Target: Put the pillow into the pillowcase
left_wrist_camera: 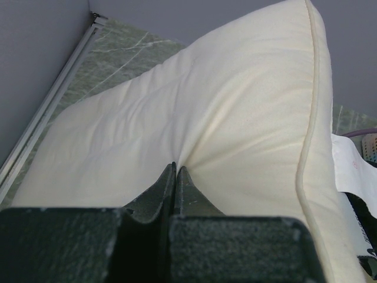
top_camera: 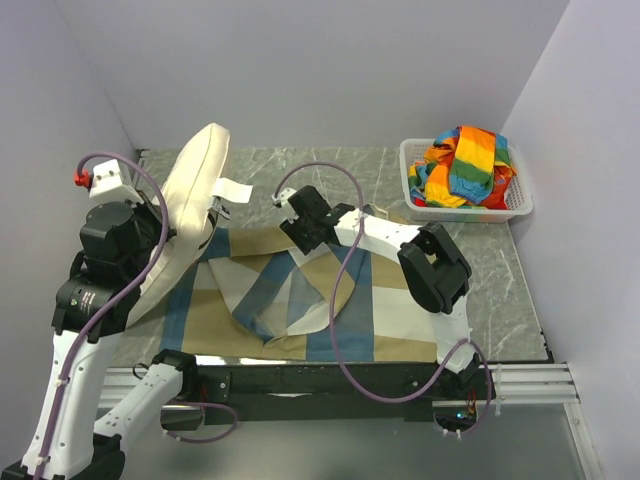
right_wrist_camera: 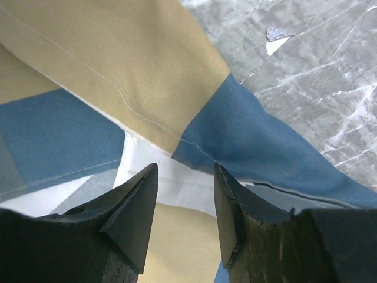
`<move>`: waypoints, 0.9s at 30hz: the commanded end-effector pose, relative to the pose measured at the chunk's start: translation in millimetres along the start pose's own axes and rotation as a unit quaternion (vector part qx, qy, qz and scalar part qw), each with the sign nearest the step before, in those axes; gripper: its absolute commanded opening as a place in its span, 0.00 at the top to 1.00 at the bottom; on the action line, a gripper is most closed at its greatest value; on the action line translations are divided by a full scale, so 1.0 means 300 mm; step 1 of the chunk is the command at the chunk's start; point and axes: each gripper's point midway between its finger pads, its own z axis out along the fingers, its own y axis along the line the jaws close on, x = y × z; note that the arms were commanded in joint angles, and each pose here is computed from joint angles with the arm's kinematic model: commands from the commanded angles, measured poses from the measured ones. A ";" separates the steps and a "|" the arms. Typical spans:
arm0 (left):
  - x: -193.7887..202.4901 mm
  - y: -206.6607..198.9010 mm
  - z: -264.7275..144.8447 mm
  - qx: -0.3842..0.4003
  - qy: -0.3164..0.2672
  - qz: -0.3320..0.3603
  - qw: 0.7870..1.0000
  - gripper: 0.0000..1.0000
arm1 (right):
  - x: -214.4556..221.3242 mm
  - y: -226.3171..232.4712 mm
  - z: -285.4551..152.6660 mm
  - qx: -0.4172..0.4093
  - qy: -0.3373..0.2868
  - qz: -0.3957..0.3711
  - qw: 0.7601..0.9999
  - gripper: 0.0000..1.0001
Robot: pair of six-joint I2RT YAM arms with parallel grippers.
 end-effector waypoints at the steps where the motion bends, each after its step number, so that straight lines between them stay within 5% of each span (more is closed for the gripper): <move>1: -0.110 -0.016 -0.022 0.011 -0.064 -0.022 0.998 0.99 | -0.035 0.000 -0.018 -0.009 -0.010 -0.012 1.000 0.50; 21: -0.096 -0.005 -0.041 0.013 -0.066 -0.028 0.997 0.99 | -0.052 -0.052 0.036 0.033 -0.020 -0.016 0.999 0.53; 25: -0.097 -0.002 -0.046 0.013 -0.067 -0.028 0.997 0.99 | -0.077 -0.055 0.033 0.034 -0.031 -0.017 0.999 0.74; 27: -0.095 -0.001 -0.048 0.013 -0.067 -0.027 0.997 0.99 | -0.095 -0.051 0.030 0.029 -0.033 -0.021 0.999 0.92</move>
